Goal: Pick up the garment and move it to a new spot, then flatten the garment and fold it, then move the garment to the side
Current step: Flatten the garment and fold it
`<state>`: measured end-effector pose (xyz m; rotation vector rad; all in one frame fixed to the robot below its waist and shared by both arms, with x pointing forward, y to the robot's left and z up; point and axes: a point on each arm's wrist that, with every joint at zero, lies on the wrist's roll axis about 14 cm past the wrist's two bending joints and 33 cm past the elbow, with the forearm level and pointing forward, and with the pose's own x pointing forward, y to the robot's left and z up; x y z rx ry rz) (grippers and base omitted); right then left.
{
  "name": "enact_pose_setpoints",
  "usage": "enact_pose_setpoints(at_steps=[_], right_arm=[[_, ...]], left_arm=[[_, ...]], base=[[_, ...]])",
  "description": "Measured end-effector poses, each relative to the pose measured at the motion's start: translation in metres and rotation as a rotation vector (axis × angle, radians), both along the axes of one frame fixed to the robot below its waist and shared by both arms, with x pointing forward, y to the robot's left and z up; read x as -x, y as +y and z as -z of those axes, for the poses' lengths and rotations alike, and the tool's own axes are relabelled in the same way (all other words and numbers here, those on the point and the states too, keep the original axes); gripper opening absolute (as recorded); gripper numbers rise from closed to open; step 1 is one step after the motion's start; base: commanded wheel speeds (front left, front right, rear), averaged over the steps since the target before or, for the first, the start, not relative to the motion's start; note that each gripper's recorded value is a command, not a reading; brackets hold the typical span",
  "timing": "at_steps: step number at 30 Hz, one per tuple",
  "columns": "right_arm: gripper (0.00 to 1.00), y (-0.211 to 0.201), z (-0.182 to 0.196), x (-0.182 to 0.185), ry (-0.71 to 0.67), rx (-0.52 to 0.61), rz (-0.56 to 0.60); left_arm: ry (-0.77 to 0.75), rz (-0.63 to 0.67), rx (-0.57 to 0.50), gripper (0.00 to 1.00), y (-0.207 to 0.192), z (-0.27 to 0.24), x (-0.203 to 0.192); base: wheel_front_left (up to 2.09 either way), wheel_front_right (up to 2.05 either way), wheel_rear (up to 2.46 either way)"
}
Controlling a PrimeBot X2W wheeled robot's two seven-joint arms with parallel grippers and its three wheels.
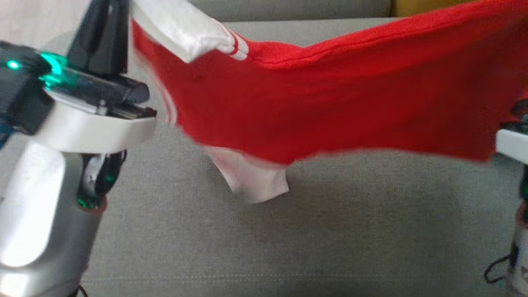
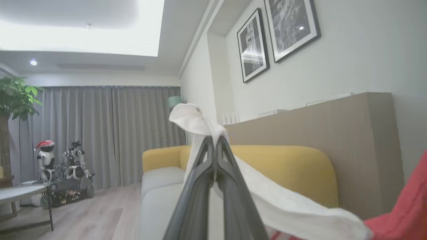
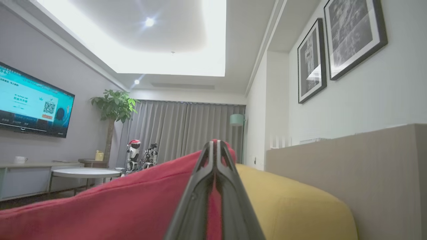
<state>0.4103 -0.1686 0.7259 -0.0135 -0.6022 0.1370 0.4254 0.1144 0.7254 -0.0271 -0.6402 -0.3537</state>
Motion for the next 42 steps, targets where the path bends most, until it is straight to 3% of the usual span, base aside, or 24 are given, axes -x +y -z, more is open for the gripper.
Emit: enact_pose_setpoints(at_steps=[6, 12, 19, 24, 32, 38, 42], right_arm=[[0.0, -0.005, -0.03, 0.012, -0.067, 0.009, 0.013], [0.0, -0.004, -0.019, -0.009, -0.002, -0.019, -0.014], [0.0, 0.007, -0.027, -0.067, 0.025, -0.052, -0.085], [0.0, 0.025, -0.062, -0.125, -0.049, -0.076, -0.148], [0.0, 0.029, -0.072, -0.174, -0.047, -0.144, -0.144], [0.0, 0.052, -0.026, -0.21, 0.115, -0.113, -0.159], [0.0, 0.065, 0.064, -0.235, 0.364, -0.089, -0.152]], left_arm=[[-0.078, -0.003, -0.017, 0.0, 0.002, -0.038, 0.02], [-0.023, -0.003, -0.014, 0.0, 0.004, -0.029, 0.009], [0.045, 0.003, -0.044, 0.0, 0.008, -0.019, -0.049], [-0.001, -0.039, -0.037, 0.0, 0.017, -0.048, -0.111], [-0.001, -0.119, -0.007, 0.0, 0.027, -0.076, -0.16], [0.047, -0.135, 0.042, 0.0, 0.028, -0.068, -0.182], [0.33, -0.161, 0.035, 0.0, 0.026, 0.039, -0.21]], base=[[0.0, 0.0, 0.0], [0.0, 0.0, 0.0], [0.0, 0.0, 0.0], [0.0, 0.0, 0.0], [0.0, 0.0, 0.0], [0.0, 0.0, 0.0], [0.0, 0.0, 0.0]])
